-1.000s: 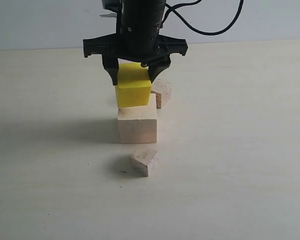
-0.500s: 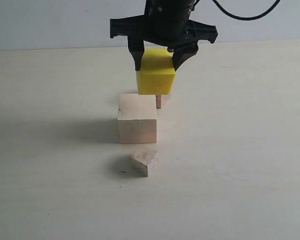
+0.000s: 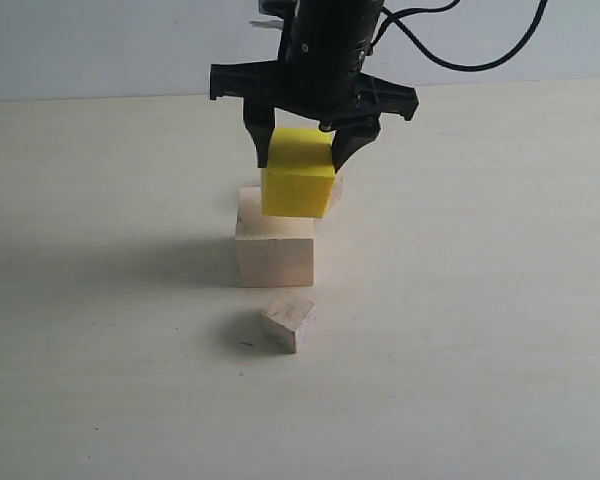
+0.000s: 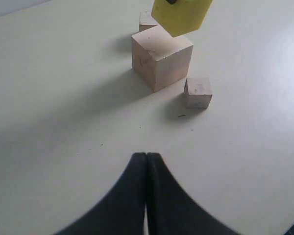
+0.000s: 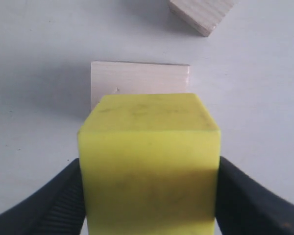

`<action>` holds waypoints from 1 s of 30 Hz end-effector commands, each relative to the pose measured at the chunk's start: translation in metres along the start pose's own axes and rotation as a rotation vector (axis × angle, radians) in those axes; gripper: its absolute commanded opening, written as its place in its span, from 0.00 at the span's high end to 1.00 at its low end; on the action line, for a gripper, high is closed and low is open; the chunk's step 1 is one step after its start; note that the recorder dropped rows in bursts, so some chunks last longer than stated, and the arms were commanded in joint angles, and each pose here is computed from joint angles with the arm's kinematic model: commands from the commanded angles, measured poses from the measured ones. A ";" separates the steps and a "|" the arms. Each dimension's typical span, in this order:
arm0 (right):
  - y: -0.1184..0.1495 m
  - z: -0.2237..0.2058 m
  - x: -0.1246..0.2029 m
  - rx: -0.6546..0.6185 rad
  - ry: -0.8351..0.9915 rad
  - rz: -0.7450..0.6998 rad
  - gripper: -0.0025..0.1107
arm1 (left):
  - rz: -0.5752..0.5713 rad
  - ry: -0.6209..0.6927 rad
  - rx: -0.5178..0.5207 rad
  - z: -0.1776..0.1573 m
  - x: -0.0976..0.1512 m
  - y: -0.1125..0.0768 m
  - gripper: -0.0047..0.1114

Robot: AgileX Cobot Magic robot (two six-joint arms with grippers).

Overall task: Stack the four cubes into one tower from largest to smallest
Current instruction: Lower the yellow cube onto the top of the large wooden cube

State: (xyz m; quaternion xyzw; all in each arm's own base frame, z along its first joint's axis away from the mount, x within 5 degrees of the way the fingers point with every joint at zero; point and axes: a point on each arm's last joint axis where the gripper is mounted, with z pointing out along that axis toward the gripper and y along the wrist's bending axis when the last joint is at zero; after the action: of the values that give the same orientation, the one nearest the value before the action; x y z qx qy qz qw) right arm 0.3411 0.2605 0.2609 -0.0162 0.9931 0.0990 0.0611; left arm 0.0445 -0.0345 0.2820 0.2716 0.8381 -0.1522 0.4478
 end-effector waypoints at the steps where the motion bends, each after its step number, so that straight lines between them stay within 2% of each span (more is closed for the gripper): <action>1: 0.000 -0.001 -0.002 -0.009 -0.006 0.006 0.98 | -0.007 -0.008 0.008 0.001 0.001 -0.001 0.96; 30: 0.005 0.015 -0.006 -0.048 -0.003 0.022 0.98 | -0.007 -0.008 0.008 0.001 0.001 -0.001 0.96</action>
State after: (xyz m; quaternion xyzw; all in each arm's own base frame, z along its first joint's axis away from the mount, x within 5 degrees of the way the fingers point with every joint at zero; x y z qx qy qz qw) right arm 0.3462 0.2691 0.2454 -0.0075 0.9915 0.1197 0.0509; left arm 0.0445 -0.0346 0.2820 0.2706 0.8385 -0.1535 0.4474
